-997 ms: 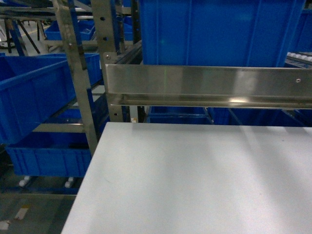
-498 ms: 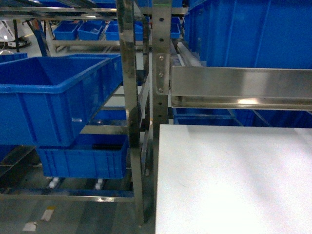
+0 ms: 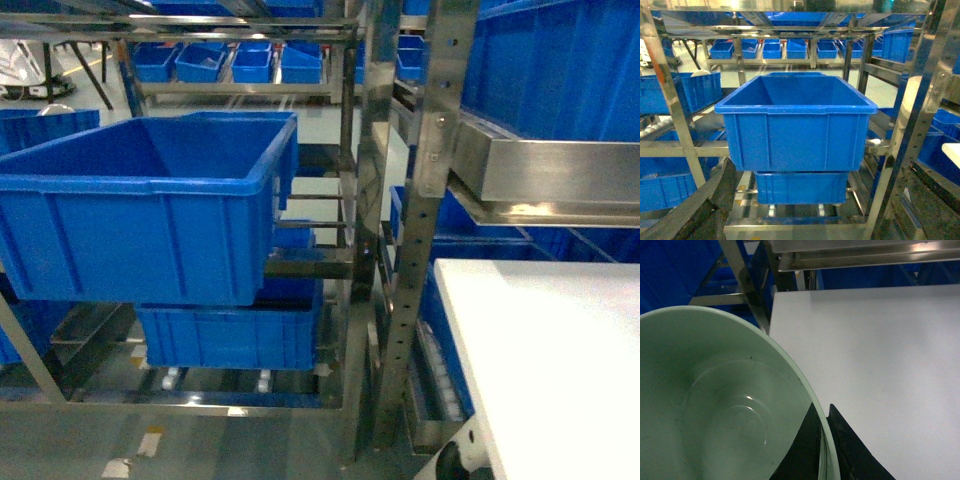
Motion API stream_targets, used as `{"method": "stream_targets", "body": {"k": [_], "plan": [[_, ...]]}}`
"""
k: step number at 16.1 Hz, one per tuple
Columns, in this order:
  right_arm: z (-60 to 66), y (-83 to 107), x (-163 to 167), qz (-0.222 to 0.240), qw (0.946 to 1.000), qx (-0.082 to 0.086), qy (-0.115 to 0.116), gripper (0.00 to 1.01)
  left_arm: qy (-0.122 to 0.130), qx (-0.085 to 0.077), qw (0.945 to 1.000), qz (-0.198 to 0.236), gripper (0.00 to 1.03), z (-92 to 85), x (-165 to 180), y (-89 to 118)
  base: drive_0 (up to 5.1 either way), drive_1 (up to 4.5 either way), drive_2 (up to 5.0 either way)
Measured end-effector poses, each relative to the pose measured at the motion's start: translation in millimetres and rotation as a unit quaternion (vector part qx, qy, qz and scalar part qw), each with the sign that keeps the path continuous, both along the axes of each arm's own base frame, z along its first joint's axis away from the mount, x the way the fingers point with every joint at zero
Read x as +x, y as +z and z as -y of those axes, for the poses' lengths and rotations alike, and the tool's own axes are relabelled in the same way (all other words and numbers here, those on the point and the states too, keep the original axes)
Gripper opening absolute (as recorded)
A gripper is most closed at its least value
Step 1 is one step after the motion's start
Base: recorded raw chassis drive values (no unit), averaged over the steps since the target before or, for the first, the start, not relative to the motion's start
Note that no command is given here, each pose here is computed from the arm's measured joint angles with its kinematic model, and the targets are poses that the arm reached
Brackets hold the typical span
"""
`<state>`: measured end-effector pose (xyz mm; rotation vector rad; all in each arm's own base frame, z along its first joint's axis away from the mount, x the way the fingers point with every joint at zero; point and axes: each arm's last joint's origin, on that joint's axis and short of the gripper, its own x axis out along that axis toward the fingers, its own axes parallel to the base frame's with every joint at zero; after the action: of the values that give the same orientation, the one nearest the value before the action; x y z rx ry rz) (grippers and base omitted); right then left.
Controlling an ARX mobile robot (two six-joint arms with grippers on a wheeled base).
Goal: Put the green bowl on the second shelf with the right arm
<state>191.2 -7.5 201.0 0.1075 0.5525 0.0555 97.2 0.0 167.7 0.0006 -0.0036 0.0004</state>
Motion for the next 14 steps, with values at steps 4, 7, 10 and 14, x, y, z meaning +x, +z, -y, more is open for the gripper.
{"method": "stream_targets", "body": {"k": [4,7,10,14], "plan": [[0.1,-0.2,0.0,-0.001,1.0000,0.000,0.000,0.02,0.000,0.000,1.0000,0.000,0.98,0.0,0.0,-0.1,-5.0,2.48,2.5],[0.0,-0.7,0.3,-0.002,1.0000,0.001,0.001,0.02,0.000,0.000,1.0000,0.000,0.98,0.0,0.0,-0.1,-5.0,2.42,2.4],[-0.1,0.2,0.0,0.001,1.0000,0.001,0.001,0.02,0.000,0.000,1.0000,0.000,0.98,0.0,0.0,-0.2,-4.9,3.34,1.4],[-0.1,0.1,0.1,0.001,1.0000,0.001,0.001,0.02,0.000,0.000,1.0000,0.000,0.98,0.0,0.0,0.0,-4.8,3.44,1.4]]}}
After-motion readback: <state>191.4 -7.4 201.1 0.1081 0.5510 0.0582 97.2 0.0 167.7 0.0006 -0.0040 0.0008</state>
